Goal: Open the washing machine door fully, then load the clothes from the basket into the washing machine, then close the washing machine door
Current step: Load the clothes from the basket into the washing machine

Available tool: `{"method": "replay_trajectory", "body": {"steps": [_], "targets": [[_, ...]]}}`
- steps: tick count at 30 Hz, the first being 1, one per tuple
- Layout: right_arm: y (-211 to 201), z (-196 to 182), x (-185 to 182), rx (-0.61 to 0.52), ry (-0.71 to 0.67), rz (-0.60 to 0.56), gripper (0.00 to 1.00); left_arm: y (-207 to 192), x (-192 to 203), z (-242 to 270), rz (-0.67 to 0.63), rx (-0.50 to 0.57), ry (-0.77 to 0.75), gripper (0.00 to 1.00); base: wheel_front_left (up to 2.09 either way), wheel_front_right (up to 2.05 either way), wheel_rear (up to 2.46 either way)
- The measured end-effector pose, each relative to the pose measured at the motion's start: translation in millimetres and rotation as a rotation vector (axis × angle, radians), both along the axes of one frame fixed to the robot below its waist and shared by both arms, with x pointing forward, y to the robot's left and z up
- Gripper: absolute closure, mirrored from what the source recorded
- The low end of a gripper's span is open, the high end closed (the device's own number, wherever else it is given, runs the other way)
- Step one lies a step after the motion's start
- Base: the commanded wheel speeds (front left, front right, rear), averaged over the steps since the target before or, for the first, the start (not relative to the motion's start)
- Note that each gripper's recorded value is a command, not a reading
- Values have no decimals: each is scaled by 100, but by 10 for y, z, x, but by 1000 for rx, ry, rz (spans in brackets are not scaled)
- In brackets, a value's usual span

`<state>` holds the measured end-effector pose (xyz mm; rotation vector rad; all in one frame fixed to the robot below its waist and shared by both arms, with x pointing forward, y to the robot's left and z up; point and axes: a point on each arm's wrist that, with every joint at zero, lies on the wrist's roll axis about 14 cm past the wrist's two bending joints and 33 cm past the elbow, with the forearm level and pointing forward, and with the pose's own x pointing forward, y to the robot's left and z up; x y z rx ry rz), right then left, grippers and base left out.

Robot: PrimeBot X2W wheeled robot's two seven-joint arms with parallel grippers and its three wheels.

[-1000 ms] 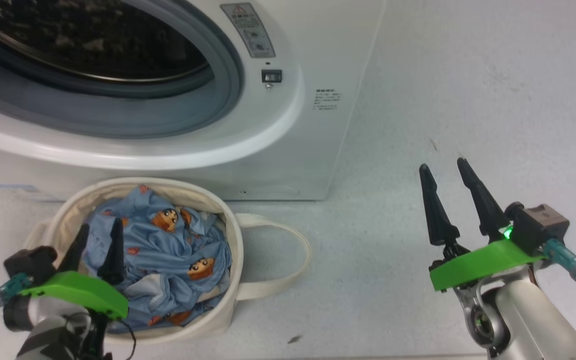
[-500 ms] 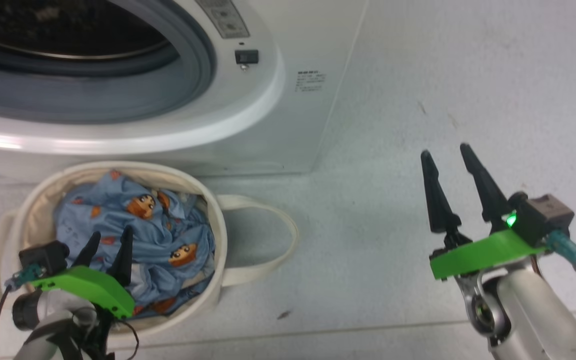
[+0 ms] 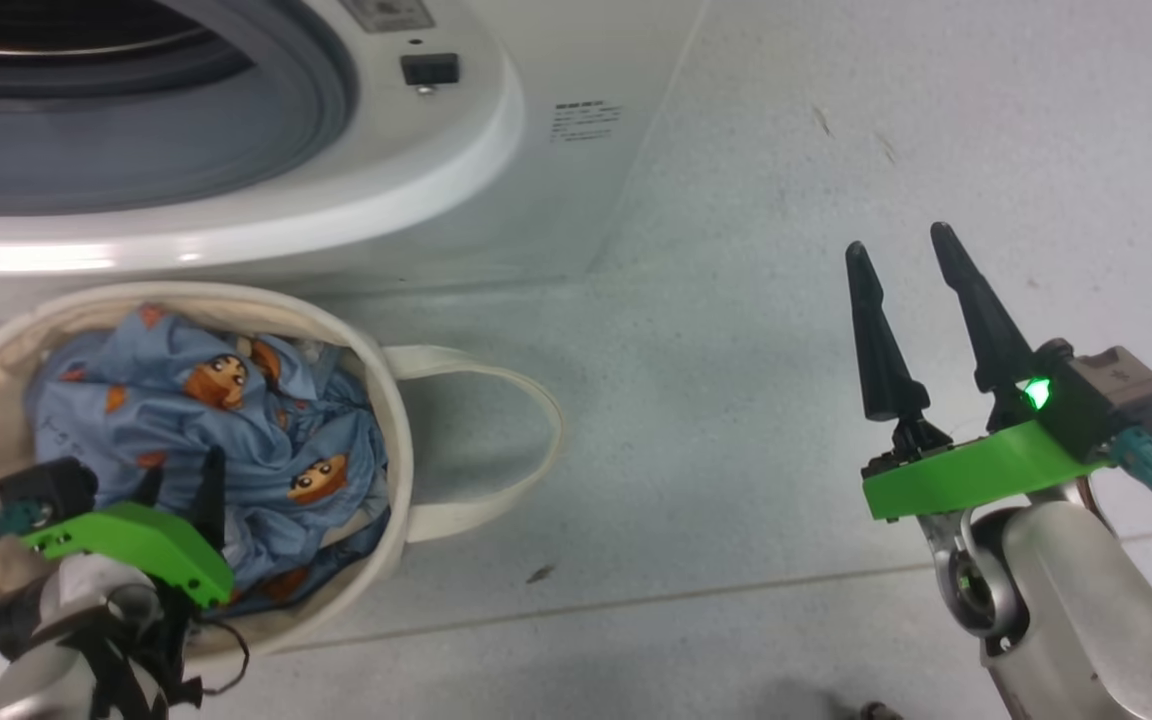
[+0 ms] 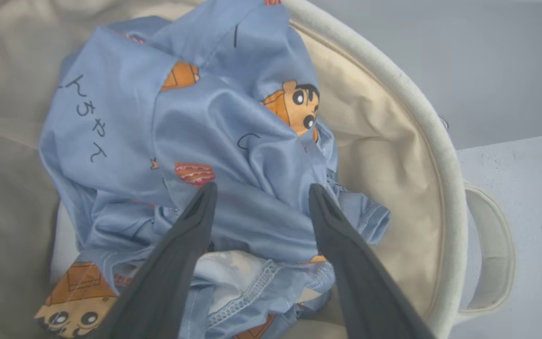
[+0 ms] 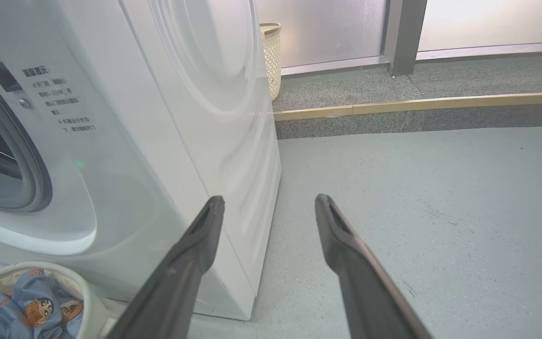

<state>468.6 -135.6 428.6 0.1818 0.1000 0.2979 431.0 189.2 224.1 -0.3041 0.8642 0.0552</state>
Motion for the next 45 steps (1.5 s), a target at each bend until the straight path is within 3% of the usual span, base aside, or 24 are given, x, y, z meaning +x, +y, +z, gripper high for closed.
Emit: {"method": "replay_trajectory", "body": {"steps": [9, 14, 21, 22, 23, 24, 34, 45], "targets": [[-133, -98, 73, -52, 28, -23, 0, -51, 167, -239, 8, -17, 70, 0, 0, 0, 0], [-218, -125, 62, -77, 44, -41, 0, -196, -32, -461, -39, -38, 197, 0, 0, 0, 0], [-273, -161, 23, -81, 61, -57, 0, -247, -15, -530, -50, -40, 203, 0, 0, 0, 0], [-271, -168, 23, -81, 65, -57, 0, -247, 15, -524, -45, -40, 192, 16, 0, 0, 0], [-270, -175, 19, -81, 69, -57, 0, -249, 38, -516, -45, -39, 184, 88, 0, 0, 0], [-268, -173, 16, -80, 69, -57, 0, -252, 53, -509, -46, -39, 180, 100, 0, 0, 0], [-155, -73, -34, -55, 48, -34, 0, -268, 158, -246, -3, -64, 97, 100, 0, 0, 0], [81, 269, -183, 40, -18, 13, 0, -248, -91, 282, 10, -84, -47, 100, 0, 0, 0]]}}
